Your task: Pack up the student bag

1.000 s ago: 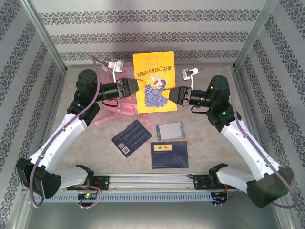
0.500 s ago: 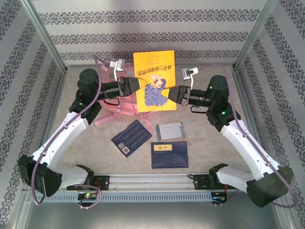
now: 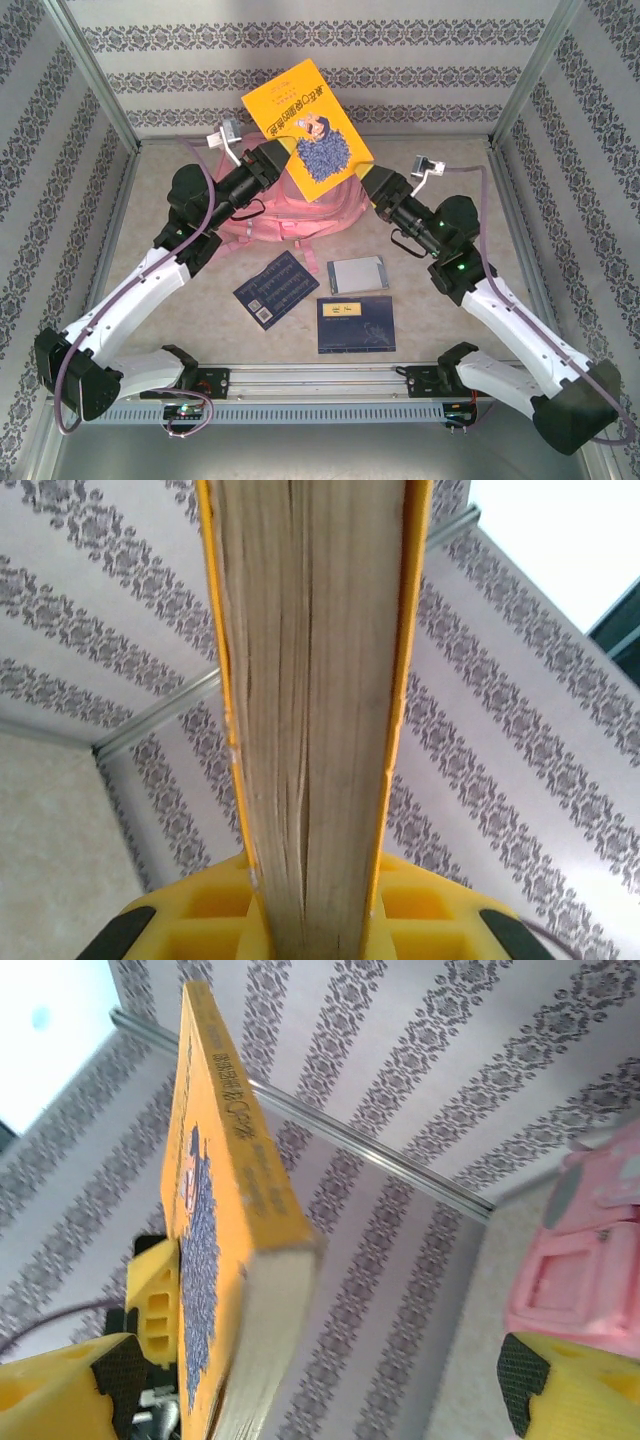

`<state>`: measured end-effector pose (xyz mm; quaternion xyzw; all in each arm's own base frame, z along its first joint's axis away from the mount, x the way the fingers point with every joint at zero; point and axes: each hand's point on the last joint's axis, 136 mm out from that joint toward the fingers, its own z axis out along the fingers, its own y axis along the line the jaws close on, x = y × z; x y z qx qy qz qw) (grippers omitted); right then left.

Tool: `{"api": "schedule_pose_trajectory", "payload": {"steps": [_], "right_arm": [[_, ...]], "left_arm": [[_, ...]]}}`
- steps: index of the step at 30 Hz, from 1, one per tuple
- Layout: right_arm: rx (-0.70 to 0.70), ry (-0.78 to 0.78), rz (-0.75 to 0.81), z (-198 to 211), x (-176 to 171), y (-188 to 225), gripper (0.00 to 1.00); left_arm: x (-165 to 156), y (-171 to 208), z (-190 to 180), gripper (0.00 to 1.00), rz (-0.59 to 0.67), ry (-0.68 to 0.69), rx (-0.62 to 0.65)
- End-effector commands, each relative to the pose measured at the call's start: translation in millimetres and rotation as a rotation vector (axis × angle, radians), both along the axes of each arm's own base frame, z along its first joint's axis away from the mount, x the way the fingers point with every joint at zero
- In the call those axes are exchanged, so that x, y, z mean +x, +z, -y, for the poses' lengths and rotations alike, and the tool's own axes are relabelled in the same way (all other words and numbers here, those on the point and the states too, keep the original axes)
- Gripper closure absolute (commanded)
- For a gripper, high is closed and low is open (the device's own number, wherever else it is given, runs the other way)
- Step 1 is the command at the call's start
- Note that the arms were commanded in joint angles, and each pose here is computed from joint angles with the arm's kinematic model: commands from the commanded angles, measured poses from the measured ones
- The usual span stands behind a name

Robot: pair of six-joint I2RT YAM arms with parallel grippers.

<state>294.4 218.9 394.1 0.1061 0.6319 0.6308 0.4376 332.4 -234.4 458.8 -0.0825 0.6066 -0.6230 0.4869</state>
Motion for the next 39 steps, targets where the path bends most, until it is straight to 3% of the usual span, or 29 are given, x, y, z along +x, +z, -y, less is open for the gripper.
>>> {"api": "schedule_pose_trajectory", "payload": {"steps": [1,6,10,12,18,19,21,24,26,30,33,39], "right_arm": [[0.140,-0.024,0.055,-1.8,5.0,30.4,0.07],[0.188,0.050,0.088,-24.0,7.1,47.4,0.08],[0.204,0.097,0.114,-38.9,9.3,57.9,0.18],[0.216,0.104,0.102,-42.7,12.2,57.1,0.29],[0.214,0.042,0.062,-37.7,22.4,40.8,0.90],[0.199,0.024,0.054,-34.2,24.1,37.3,0.94],[0.157,-0.020,0.021,-22.6,27.4,25.4,1.00],[0.031,-0.118,-0.065,6.6,33.6,-3.7,1.00],[-0.094,-0.174,-0.134,27.9,30.5,-25.8,1.00],[-0.444,-0.285,-0.288,72.7,9.1,-77.7,1.00],[-0.650,-0.340,-0.391,102.5,-8.7,-113.6,1.00],[-0.710,-0.413,-0.491,138.0,-28.8,-146.1,1.00]], "left_arm": [[-13.8,56.0,-11.6,1.00,0.137,0.035,-0.172],[-16.2,51.6,-3.7,1.00,0.123,0.020,-0.171],[-16.9,44.9,1.4,1.00,0.103,0.011,-0.144],[-16.7,41.6,3.6,1.00,0.093,0.011,-0.128],[-14.7,27.0,12.6,1.00,0.042,0.000,-0.063],[-12.8,21.0,12.2,0.97,0.015,0.010,-0.041],[-10.1,11.5,9.0,0.75,-0.024,0.042,0.014],[-3.1,-0.5,9.7,0.42,-0.067,0.064,0.184],[5.5,-13.8,17.6,0.30,-0.121,0.050,0.346],[33.9,-73.3,32.7,0.29,-0.336,-0.013,0.745],[55.4,-112.6,36.6,0.31,-0.488,-0.037,0.918],[99.5,-159.0,42.2,0.31,-0.565,0.008,1.073]]}}
